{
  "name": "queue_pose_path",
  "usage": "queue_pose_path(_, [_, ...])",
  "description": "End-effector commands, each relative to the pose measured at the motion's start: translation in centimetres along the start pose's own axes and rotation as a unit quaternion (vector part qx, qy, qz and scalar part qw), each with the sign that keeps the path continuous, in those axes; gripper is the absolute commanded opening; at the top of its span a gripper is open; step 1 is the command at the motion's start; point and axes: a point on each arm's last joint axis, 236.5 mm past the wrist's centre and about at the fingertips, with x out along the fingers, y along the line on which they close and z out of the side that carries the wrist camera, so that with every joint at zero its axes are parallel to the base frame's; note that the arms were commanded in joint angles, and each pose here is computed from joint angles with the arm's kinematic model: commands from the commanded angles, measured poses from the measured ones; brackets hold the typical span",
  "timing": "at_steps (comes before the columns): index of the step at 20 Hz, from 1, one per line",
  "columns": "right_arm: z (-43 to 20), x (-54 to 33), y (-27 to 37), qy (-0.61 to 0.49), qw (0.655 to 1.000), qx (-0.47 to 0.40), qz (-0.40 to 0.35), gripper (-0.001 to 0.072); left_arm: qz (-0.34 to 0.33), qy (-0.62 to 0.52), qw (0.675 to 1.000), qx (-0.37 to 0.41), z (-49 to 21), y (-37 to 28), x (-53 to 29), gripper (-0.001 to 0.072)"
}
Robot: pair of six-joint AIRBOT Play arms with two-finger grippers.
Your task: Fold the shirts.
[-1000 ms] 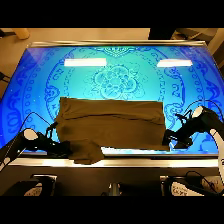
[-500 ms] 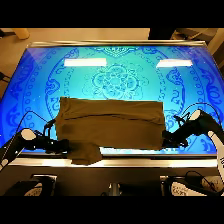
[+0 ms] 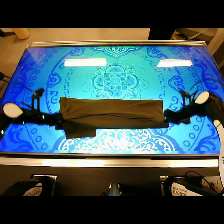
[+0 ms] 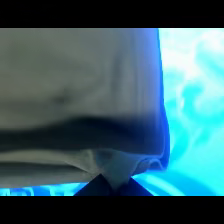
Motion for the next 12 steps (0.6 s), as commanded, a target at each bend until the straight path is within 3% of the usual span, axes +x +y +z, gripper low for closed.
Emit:
queue_pose_path(1, [8.0,-1.1,0.7,-0.098,0.995,-0.008,-0.021,0.0022,0.024,-0.015,1.0,-0.003,5.8,1.7,0.3,0.0024])
queue_pose_path(8, [10.9,5.7,0.2,-0.055,0.997,0.044,0.01,0.0025,0.007,0.053,0.997,-0.048,10.4,4.5,9.2,0.003])
queue_pose_path(9, [10.6,6.0,0.1,-0.047,0.998,0.044,0.01,0.0039,0.004,0.06,0.996,-0.059,10.3,4.7,10.0,0.0088])
queue_pose_path(10, [10.5,5.8,0.2,-0.045,0.998,0.042,0.011,0.0233,0.003,0.062,0.996,-0.065,10.5,4.8,10.3,0.0354])
queue_pose_path(11, [10.3,5.2,0.5,-0.039,0.999,0.023,0.011,0.0673,0.002,0.06,0.996,-0.063,10.8,4.8,9.9,0.0524])
queue_pose_path(12, [9.9,4.4,0.3,-0.029,1.0,-0.005,0.001,0.0691,-0.001,0.058,0.997,-0.056,11.3,4.7,9.0,0.0538])
